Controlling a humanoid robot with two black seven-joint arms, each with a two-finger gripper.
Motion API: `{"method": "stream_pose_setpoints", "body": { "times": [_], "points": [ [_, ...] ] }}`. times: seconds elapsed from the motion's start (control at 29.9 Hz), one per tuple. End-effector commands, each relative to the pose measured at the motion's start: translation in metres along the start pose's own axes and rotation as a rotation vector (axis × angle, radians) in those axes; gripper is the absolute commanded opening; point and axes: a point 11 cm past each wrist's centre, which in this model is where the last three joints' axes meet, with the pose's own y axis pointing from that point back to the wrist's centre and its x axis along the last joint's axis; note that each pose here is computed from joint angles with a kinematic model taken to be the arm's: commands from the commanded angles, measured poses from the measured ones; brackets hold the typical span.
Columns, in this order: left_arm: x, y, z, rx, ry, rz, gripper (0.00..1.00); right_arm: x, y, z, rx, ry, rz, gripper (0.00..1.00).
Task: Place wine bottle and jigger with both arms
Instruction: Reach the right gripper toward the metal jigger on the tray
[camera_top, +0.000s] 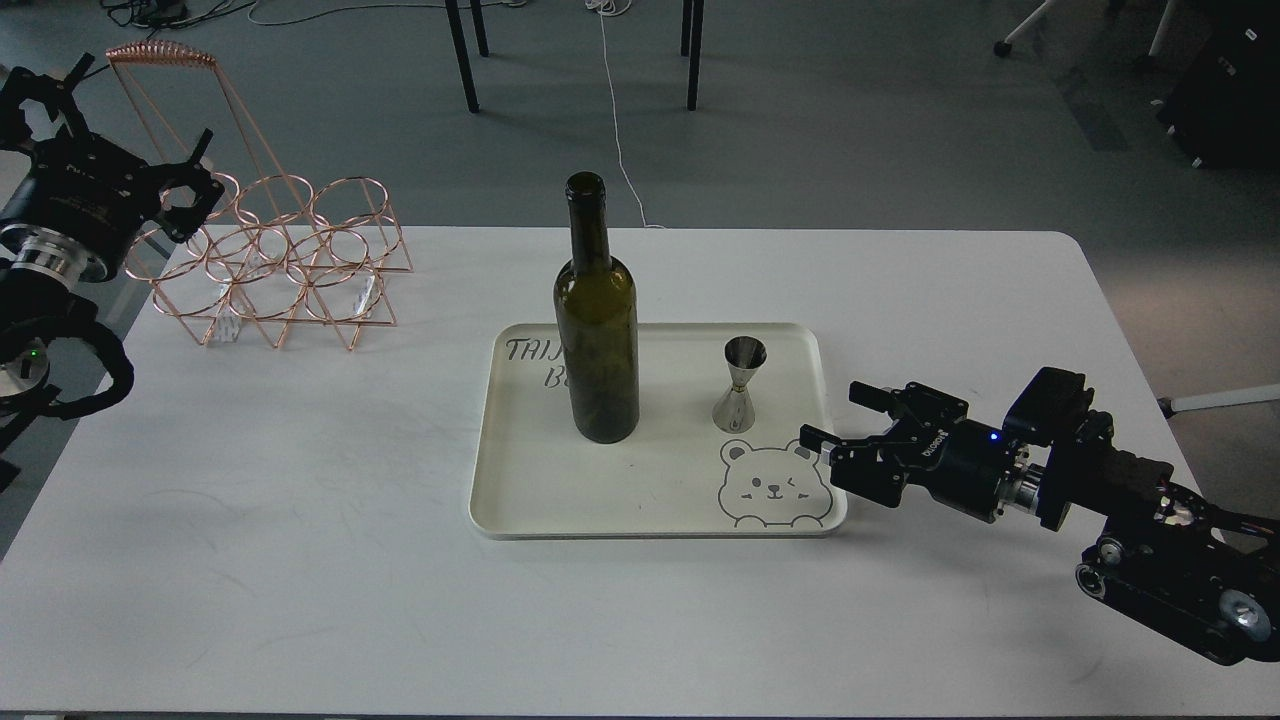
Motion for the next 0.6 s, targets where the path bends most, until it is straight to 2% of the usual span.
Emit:
{"method": "stream_pose_setpoints", "body": {
  "times": [0.0, 0.27, 0.57],
  "points": [
    [0.000, 0.000, 0.001, -0.002, 0.000, -0.001, 0.98, -0.001, -0.025, 0.000, 0.017, 0.061, -0.010, 0.87],
    [0.001, 0.001, 0.002, -0.007, -0.001, 0.003, 0.98, -0.004, -0.070, -0.006, 0.021, 0.107, -0.002, 0.76],
    [0.001, 0.001, 0.002, -0.008, 0.000, 0.003, 0.98, 0.005, -0.090, -0.010, 0.027, 0.121, 0.016, 0.67]
  ]
}}
